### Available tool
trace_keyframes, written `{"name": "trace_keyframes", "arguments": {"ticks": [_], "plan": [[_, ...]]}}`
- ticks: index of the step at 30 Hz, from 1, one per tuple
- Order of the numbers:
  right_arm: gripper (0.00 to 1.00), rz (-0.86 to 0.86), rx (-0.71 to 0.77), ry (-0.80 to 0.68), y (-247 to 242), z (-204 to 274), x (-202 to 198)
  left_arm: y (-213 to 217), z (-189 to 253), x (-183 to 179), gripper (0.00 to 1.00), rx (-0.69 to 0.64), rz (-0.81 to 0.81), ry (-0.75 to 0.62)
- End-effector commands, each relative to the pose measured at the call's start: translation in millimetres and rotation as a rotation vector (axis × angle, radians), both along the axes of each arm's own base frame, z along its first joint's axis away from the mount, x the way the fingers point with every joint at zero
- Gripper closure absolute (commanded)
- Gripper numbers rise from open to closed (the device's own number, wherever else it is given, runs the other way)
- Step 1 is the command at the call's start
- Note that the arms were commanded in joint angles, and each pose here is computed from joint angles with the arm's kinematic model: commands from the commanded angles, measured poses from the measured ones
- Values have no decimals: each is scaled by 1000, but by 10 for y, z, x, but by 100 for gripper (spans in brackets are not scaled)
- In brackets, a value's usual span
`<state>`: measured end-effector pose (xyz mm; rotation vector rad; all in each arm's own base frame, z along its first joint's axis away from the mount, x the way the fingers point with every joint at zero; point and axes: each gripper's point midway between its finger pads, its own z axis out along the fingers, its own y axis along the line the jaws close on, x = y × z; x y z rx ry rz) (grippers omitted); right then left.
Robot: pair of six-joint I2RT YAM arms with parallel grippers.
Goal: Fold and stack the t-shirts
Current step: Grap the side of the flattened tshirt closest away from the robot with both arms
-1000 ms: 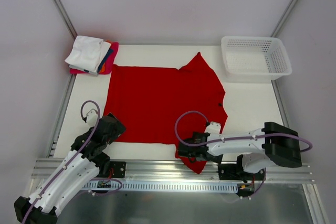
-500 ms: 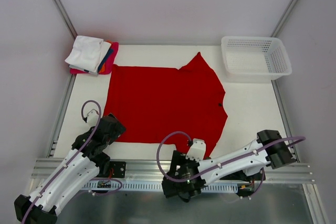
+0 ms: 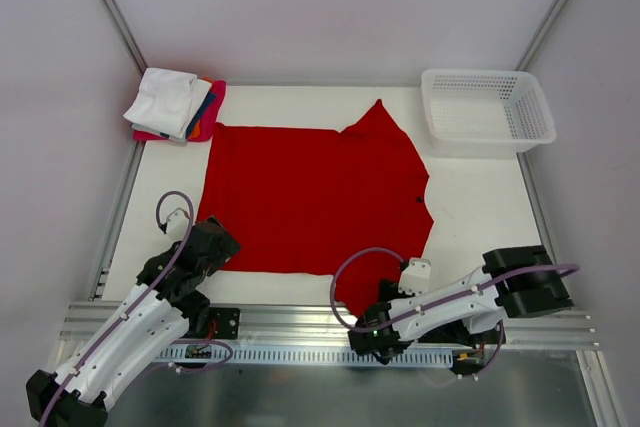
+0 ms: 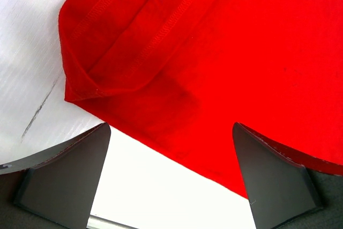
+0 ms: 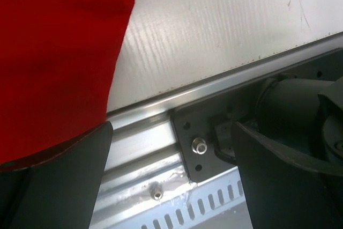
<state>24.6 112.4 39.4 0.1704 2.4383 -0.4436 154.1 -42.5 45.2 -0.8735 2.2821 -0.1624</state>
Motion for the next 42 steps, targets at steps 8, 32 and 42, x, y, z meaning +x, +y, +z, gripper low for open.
{"name": "trace_keyframes", "arguments": {"ticks": [8,32,42], "plan": [[3,-124,146,-128,677,-94,274,-7,129,65,1,12,-4,-43],[1,71,610,-267,529,491,320,-70,152,67,1,3,-44,-62],[3,106,937,-270,773,77,428,-86,156,74,1,11,-55,-61]]}}
